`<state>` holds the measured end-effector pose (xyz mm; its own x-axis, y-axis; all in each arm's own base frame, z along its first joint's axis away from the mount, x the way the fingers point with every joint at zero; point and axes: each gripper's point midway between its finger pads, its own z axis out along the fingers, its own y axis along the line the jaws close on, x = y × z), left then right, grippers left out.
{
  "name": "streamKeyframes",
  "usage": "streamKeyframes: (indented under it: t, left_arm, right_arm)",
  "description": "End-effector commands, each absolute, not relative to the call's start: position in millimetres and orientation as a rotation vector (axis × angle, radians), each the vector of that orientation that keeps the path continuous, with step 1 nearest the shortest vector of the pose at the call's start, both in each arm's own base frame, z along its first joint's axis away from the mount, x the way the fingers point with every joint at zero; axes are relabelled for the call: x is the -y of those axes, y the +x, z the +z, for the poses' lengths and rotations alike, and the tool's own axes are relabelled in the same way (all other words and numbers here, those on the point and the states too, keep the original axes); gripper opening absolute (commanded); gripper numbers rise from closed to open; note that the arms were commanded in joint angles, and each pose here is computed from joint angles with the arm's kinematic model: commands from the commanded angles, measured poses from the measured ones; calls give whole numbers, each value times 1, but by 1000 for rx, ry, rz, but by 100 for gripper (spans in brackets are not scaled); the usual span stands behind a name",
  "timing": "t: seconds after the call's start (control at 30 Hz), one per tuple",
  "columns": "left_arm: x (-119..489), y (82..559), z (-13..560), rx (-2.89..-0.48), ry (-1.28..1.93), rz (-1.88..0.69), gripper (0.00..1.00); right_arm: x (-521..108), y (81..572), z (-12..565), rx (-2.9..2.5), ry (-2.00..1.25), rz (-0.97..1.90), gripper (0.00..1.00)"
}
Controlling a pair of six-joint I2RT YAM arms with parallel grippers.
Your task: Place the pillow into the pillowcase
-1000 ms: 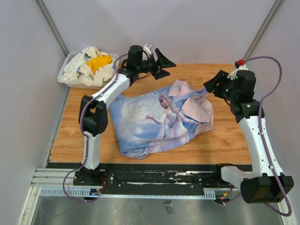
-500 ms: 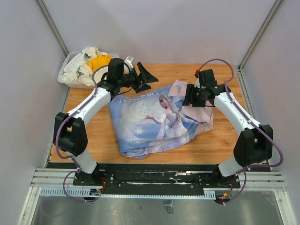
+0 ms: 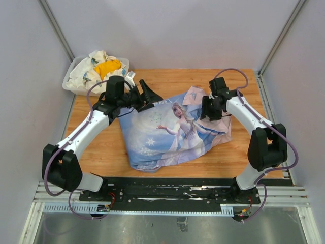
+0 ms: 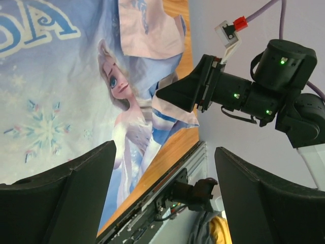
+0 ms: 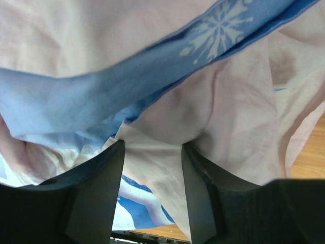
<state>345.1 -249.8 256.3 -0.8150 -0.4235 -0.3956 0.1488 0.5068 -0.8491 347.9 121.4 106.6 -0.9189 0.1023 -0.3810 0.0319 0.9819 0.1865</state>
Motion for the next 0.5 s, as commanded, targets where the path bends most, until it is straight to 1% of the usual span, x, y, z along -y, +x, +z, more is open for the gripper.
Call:
streamKeyframes:
  t: [0.0, 0.07, 0.2, 0.47]
  left_arm:
    - [240, 330, 252, -2174, -215, -1269, 83]
    - [236, 321, 245, -2181, -225, -1256, 83]
    - [222, 300, 229, -2206, -269, -1203, 83]
    - [203, 256, 207, -2244, -350, -1137, 82]
  right_arm:
    - [-129, 340, 116, -2686, 99, 312, 52]
    - [-130, 334, 116, -2698, 86, 321, 54]
    - [-131, 317, 122, -2691, 15, 234, 58]
    - [-123, 273, 154, -2616, 36, 234, 58]
